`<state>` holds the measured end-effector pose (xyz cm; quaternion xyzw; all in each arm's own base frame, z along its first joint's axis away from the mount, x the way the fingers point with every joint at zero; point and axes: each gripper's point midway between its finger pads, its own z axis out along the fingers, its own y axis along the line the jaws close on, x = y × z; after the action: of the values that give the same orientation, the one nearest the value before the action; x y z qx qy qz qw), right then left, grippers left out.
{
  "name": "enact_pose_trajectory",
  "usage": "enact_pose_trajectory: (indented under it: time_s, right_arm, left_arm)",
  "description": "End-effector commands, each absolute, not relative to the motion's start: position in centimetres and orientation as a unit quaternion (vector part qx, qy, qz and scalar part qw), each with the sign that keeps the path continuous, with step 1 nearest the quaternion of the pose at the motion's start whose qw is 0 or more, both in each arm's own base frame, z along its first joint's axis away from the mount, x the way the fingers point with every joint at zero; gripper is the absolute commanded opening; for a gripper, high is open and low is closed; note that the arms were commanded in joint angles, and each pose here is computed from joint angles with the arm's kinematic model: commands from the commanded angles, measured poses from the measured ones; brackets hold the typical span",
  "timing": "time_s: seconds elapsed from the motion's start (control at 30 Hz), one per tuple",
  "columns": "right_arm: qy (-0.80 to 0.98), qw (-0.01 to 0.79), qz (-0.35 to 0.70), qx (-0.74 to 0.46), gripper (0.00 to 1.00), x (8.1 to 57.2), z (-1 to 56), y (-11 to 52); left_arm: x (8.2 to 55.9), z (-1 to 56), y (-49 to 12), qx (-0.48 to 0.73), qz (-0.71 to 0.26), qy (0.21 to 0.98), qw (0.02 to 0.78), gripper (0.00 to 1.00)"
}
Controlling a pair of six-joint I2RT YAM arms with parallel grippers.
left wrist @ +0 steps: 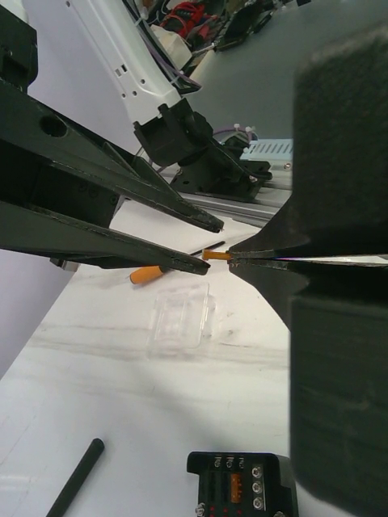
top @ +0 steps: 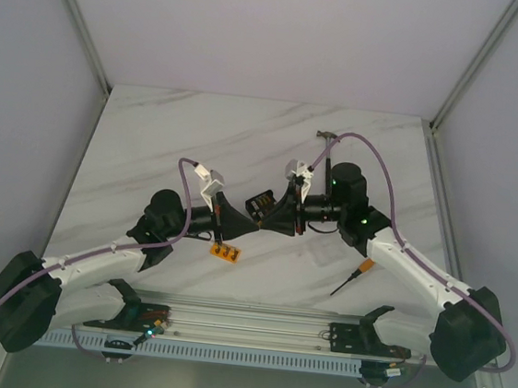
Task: Snap on the fuse box
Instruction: Pick up the fuse from the center of the board.
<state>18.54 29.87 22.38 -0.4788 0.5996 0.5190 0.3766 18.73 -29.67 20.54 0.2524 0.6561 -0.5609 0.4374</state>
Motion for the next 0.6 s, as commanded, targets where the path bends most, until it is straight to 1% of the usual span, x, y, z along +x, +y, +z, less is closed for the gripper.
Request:
enact_pose_trajectory:
  time_s: [0.0,0.1,0.33,0.5,0.57]
  right_arm:
    - [0.580,0.385,0.530,-0.484,0.28,18.24,23.59,29.88]
    - [0.579,0.381,0.533,-0.485,0.26,18.15,23.48,29.93]
    - [0.579,0.373,0.537,-0.487,0.24,18.08,23.15,30.01]
    - [0.580,0.370,0.538,-0.487,0.20,18.03,23.00,30.05]
    - [0.580,0.370,0.538,-0.487,0.15,18.05,23.01,30.03]
  left_arm:
    - [18.46,22.04,-29.98,0.267,-0.575,0.630,0.448,0.00]
    - [18.47,22.11,-30.02,0.268,-0.576,0.630,0.448,0.00]
    - [18.41,22.47,-30.09,0.268,-0.580,0.625,0.449,0.00]
    - [18.35,22.53,-30.08,0.268,-0.581,0.624,0.449,0.00]
    - [18.34,22.51,-30.09,0.268,-0.581,0.625,0.448,0.00]
